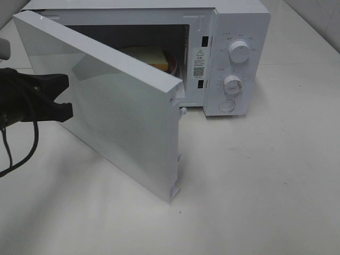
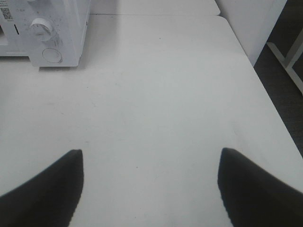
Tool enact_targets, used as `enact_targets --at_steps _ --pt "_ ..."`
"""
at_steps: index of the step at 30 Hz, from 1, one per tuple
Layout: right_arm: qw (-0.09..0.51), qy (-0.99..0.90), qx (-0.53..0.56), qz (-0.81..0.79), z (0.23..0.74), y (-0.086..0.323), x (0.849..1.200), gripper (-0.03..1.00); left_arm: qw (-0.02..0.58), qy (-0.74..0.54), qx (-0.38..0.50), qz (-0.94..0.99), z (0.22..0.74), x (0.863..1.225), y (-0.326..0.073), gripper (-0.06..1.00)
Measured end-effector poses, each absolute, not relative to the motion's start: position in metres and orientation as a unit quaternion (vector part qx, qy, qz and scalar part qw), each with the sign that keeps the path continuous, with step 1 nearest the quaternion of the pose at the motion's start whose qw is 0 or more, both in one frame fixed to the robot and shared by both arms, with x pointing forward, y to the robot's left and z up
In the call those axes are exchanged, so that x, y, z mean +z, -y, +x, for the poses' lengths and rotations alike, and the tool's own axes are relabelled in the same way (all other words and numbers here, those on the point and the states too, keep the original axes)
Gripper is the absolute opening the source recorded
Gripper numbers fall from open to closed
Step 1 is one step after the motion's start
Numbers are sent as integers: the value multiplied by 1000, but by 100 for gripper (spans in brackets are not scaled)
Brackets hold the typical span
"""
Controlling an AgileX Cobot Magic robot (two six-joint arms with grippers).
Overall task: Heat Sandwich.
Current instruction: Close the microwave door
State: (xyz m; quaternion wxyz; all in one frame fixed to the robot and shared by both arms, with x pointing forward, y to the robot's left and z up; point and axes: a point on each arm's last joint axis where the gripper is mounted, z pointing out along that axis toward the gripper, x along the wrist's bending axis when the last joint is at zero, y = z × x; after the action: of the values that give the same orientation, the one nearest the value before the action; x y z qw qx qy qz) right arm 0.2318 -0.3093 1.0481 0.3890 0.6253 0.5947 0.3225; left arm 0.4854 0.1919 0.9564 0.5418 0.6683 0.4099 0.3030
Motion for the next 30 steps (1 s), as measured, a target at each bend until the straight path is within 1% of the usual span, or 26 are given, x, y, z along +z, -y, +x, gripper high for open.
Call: enact_targets --at_steps 13,17,22,27,30 --pt "388 -593 323 626 232 309 1048 75 549 -398 295 673 508 961 -146 0" --pt "388 -593 323 626 232 309 1048 75 547 -397 293 676 518 960 -122 0" --pt "388 -593 323 626 232 309 1048 75 550 -388 290 680 526 960 -103 0" --pt "388 -593 323 626 232 309 1048 75 552 -384 286 683 530 958 -94 0" --pt "388 -593 323 626 232 309 1048 75 558 -376 283 683 535 958 -81 0"
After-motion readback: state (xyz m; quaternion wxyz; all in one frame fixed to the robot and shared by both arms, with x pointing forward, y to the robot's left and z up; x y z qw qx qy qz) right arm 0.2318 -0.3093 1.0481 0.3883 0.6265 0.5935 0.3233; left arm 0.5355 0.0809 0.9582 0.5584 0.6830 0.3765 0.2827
